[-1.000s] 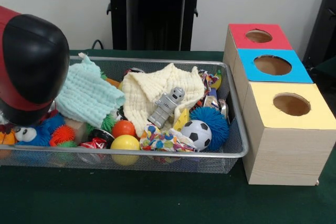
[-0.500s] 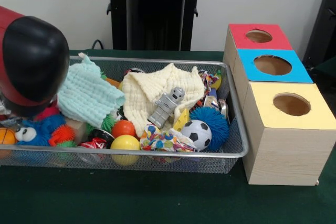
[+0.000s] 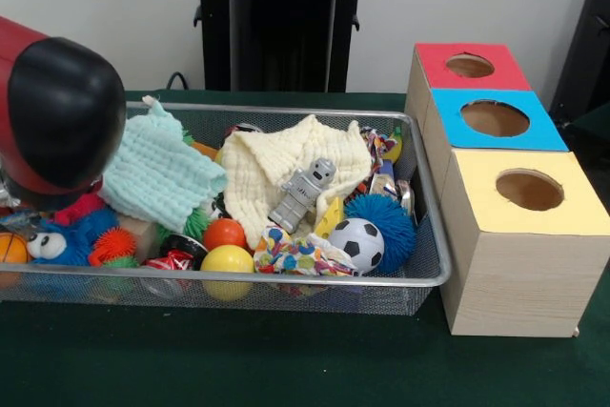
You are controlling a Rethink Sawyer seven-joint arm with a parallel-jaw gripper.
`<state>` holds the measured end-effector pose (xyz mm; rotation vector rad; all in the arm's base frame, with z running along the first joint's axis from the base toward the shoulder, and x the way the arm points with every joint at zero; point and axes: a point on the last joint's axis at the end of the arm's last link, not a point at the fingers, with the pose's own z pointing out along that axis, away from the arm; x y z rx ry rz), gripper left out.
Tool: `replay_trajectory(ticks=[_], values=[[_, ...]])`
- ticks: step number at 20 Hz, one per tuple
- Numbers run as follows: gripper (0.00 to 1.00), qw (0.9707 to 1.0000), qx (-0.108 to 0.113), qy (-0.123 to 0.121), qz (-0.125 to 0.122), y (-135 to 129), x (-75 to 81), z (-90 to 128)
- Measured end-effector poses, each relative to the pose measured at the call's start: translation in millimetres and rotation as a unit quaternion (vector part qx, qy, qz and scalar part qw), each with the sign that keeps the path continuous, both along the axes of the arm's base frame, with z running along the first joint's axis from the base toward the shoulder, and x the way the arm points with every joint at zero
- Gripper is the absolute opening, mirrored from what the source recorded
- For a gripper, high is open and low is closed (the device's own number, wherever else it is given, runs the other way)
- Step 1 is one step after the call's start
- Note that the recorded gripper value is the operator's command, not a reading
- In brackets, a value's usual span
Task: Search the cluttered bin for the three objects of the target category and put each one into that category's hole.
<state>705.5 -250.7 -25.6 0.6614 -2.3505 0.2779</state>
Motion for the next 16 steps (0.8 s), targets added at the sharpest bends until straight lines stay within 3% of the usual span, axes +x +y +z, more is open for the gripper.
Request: replay_trajectory(ticks=[7,16], values=[[1.00,0.9999,0.006,0.012,-0.001,4,-8.9,-24],[1.00,0.9999,0.005,0.014,-0.002,2,-10.5,-26]])
